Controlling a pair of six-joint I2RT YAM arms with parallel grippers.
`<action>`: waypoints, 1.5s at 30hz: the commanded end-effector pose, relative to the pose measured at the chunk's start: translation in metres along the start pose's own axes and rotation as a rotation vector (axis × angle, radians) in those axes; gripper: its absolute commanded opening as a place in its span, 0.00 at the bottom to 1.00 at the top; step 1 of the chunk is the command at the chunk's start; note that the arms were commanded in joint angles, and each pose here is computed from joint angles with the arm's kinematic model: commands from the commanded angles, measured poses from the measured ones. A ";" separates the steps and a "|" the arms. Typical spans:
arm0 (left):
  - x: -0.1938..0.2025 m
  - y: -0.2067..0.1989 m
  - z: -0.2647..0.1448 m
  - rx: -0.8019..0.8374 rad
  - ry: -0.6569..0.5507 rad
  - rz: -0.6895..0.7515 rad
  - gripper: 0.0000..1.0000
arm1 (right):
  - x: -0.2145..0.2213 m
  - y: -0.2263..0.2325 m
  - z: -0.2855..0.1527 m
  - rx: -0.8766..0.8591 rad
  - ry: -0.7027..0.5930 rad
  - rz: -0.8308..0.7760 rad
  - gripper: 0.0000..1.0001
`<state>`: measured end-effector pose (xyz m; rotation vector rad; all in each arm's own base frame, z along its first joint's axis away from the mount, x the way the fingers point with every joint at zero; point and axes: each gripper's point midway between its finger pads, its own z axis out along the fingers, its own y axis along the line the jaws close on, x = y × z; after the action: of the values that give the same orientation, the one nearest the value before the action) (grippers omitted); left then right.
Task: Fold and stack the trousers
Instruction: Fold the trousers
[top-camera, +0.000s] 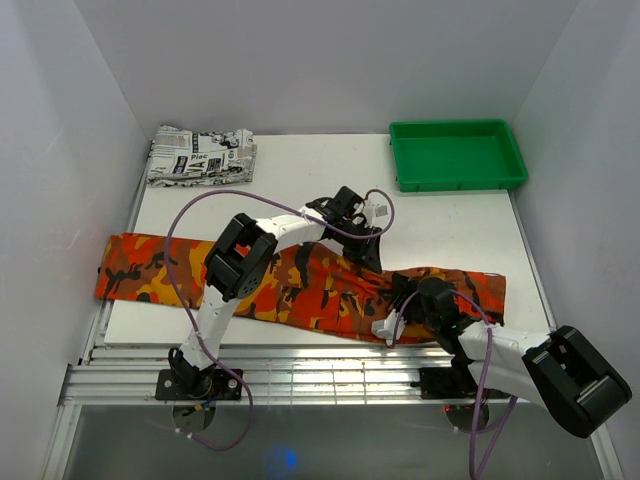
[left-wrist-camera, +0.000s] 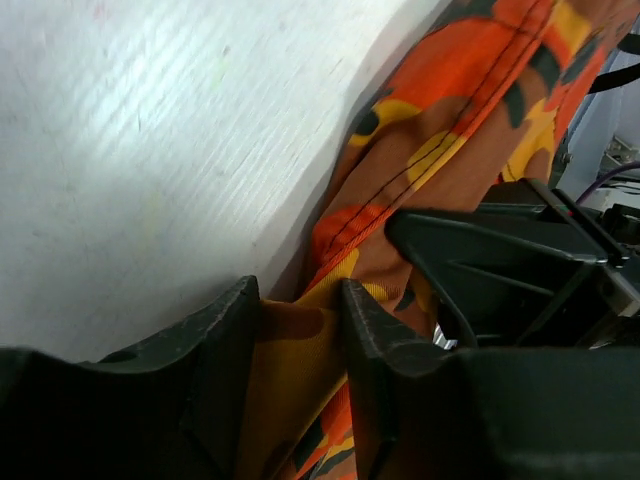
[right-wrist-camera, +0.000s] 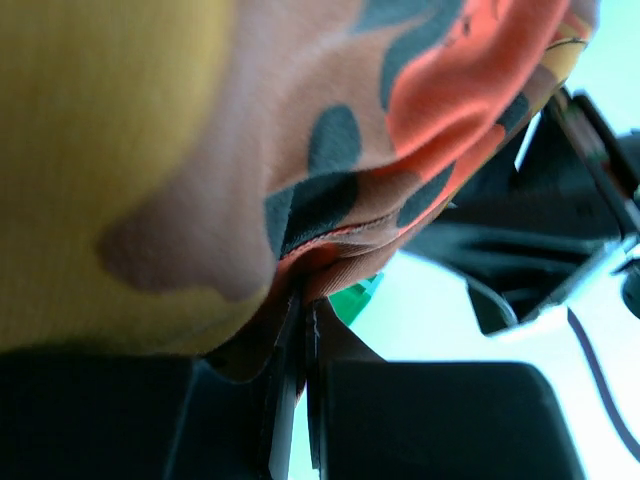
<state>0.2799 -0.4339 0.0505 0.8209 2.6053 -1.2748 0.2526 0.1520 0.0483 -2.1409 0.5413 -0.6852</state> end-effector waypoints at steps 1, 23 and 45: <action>0.016 -0.027 -0.021 0.056 0.042 -0.003 0.46 | -0.054 0.117 -0.028 -0.249 -0.109 -0.138 0.08; -0.018 0.013 -0.061 -0.233 -0.418 0.574 0.00 | 0.029 0.018 -0.046 -0.244 0.006 0.663 0.98; -0.020 -0.018 -0.068 -0.403 -0.675 1.339 0.00 | 0.017 -0.060 -0.018 -0.683 -0.452 1.540 0.72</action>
<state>0.2836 -0.3940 0.0802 1.3649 1.3316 -0.5366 0.2979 0.1447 0.0983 -1.5892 1.9418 0.6762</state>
